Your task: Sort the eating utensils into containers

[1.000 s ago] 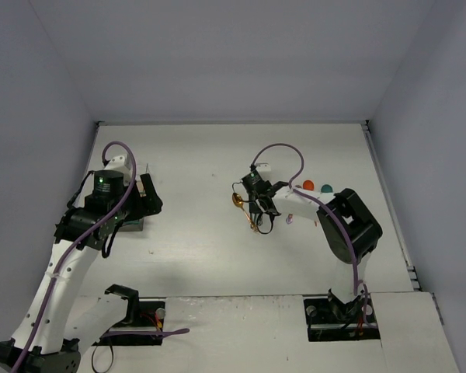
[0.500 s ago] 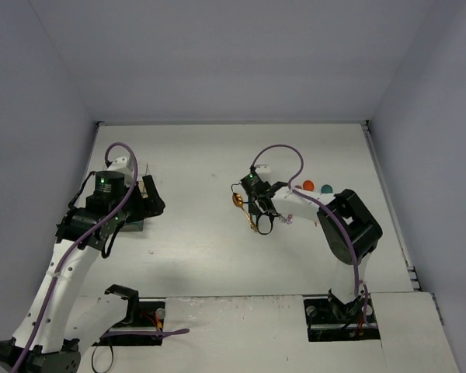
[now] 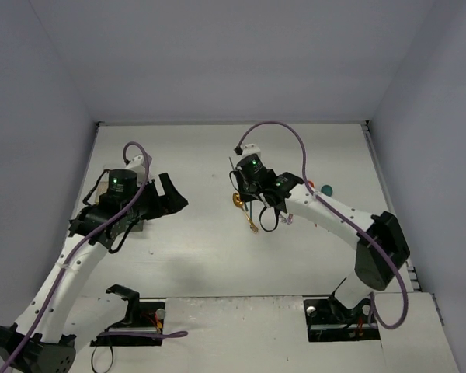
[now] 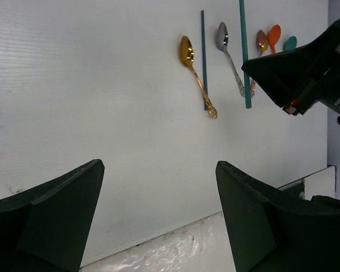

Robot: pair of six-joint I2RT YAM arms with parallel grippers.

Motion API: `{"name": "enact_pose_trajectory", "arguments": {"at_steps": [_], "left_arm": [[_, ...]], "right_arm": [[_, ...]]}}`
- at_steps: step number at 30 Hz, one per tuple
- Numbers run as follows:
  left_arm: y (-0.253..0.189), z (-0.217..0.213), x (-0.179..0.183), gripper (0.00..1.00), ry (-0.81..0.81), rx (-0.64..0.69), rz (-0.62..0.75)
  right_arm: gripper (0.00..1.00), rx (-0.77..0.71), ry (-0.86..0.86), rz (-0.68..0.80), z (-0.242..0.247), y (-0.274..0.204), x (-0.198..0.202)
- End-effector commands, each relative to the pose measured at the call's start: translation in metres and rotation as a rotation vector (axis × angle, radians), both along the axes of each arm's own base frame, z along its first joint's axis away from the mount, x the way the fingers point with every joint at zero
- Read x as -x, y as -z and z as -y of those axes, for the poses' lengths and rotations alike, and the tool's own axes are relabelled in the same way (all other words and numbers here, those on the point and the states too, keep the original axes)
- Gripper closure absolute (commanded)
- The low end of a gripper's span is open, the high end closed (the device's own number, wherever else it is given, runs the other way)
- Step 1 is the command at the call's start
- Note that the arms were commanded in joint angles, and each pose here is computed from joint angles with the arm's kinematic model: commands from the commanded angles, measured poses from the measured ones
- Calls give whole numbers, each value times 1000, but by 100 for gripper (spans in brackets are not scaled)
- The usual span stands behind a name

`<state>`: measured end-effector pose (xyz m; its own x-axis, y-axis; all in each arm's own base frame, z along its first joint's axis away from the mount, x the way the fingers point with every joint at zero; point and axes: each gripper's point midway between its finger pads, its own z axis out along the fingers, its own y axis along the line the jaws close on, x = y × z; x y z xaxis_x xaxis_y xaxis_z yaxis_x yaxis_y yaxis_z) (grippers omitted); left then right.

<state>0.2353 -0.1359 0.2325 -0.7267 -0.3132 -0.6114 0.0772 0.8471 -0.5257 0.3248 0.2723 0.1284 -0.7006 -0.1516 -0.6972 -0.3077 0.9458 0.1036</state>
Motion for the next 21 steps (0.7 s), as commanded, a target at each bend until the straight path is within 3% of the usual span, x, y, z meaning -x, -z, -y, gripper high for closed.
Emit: {"name": "enact_pose_trajectory", "arguments": {"at_steps": [1, 11, 21], "left_arm": [[-34, 36, -20, 23, 29, 167, 115], [-37, 101, -18, 25, 68, 248, 155], [-29, 140, -23, 37, 61, 204, 167]], "right_arm": [[100, -126, -160, 121, -30, -74, 15], [100, -360, -111, 109, -54, -130, 29], [100, -464, -51, 47, -64, -138, 45]]}}
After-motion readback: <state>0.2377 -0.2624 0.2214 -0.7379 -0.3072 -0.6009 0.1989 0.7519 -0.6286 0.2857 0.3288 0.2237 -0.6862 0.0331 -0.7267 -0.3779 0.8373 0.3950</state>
